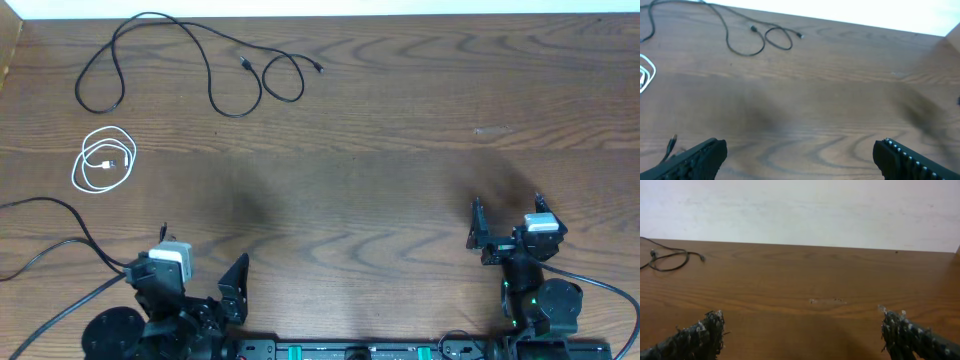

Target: Untangle cables

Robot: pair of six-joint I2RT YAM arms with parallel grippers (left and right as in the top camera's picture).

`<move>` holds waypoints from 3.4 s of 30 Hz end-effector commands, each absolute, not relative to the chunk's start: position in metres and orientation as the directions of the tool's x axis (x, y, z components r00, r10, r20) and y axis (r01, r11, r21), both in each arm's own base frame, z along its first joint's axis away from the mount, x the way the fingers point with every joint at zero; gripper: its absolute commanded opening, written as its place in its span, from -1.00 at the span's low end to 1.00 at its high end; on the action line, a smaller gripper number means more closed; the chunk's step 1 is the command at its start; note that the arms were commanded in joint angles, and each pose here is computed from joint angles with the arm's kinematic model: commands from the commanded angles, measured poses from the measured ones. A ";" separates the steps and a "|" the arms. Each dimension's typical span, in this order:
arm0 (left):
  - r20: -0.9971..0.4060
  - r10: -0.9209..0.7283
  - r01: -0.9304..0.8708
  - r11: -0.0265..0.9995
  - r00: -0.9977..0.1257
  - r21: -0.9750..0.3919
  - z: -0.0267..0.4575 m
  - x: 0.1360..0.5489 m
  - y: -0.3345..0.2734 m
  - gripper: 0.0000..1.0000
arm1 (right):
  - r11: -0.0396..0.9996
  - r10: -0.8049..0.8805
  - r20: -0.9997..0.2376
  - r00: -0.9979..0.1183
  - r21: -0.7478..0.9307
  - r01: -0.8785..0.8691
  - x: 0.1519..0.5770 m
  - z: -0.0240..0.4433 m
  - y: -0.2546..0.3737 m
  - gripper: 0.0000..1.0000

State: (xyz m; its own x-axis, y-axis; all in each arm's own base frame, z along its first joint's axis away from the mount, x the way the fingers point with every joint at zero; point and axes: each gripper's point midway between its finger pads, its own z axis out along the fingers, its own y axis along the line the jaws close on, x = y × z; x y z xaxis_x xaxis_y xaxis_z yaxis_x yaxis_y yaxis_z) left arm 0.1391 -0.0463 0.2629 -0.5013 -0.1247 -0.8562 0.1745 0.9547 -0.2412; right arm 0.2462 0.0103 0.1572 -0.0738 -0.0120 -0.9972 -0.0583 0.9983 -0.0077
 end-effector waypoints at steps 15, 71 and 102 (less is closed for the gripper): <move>-0.921 -0.060 0.200 0.969 -0.385 -0.147 0.217 0.174 -0.041 0.96 | 0.997 -0.024 -0.997 -0.071 -0.020 -0.069 0.246 0.157 0.013 0.99; -0.981 -0.115 0.215 0.965 -0.160 -0.148 0.142 0.240 -0.041 0.96 | 0.997 -0.024 -0.997 -0.071 -0.020 -0.069 0.246 0.157 0.013 0.99; -0.987 -0.030 0.038 0.999 -0.157 -0.037 0.136 0.244 -0.008 0.96 | 0.997 -0.024 -0.997 -0.071 -0.020 -0.069 0.246 0.157 0.013 0.99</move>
